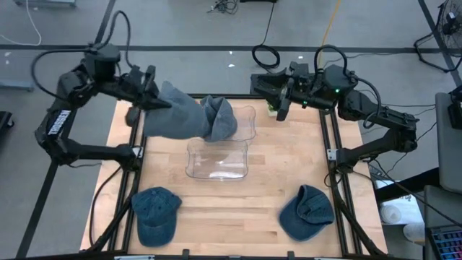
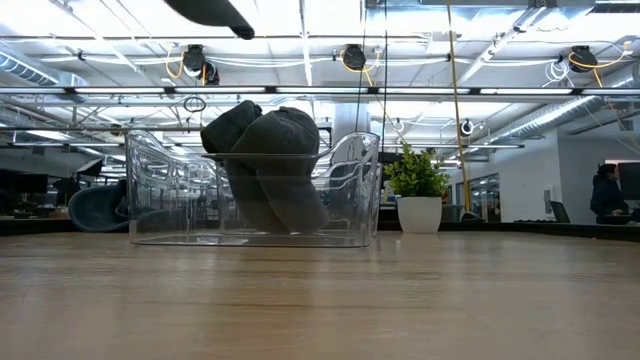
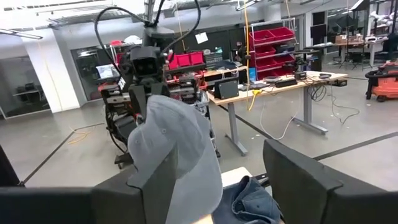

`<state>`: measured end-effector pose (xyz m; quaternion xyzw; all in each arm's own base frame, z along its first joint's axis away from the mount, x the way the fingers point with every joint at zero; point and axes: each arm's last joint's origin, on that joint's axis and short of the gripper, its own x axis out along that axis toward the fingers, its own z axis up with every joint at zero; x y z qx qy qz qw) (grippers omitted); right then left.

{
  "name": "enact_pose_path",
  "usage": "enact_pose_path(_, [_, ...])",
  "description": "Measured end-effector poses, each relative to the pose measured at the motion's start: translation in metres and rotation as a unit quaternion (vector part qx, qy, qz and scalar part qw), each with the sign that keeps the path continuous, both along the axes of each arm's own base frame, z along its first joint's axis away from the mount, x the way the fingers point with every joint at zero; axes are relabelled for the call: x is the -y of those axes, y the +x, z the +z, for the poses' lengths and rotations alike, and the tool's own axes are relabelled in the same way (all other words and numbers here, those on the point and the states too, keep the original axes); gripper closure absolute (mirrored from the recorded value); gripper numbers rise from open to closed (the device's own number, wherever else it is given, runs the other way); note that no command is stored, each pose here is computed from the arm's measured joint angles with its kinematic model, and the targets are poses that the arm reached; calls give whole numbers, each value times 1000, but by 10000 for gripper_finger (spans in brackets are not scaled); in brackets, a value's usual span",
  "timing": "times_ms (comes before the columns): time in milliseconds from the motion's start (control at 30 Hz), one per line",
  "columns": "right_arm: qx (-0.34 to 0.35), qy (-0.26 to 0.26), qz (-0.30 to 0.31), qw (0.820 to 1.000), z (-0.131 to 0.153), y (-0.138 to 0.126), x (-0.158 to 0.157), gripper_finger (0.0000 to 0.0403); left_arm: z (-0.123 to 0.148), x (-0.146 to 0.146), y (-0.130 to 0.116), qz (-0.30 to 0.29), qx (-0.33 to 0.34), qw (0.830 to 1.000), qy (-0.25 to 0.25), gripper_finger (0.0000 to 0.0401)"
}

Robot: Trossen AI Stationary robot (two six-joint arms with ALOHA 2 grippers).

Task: Pick & Place hat
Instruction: Put the gray cap into the top transparent bin

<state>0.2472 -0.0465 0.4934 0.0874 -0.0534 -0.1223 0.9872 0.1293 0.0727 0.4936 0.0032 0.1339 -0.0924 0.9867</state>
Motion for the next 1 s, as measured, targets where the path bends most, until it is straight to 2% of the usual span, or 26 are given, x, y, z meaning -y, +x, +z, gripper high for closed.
enact_pose_path(200, [0, -1, 0, 1000, 0, 0, 0, 171, -7, -16, 31, 12, 67, 998, -9, 391])
enact_pose_path(300, [0, -1, 0, 1000, 0, 0, 0, 171, -9, -25, 47, 21, 77, 997, -25, 391])
enact_pose_path(467, [-4, -15, -1, 1000, 0, 0, 0, 170, -17, -36, 76, 13, 76, 996, -43, 391])
enact_pose_path(600, [-7, -29, -8, 1000, 0, 0, 0, 170, -26, -44, 97, 39, 67, 996, -41, 391])
enact_pose_path(800, [-9, -39, -75, 996, 1, -2, 4, 161, -41, -52, 123, 63, 49, 996, -39, 391])
enact_pose_path(1000, [-2, -53, -85, 995, 3, -2, 4, 162, -62, -57, 152, 90, 15, 995, -42, 391])
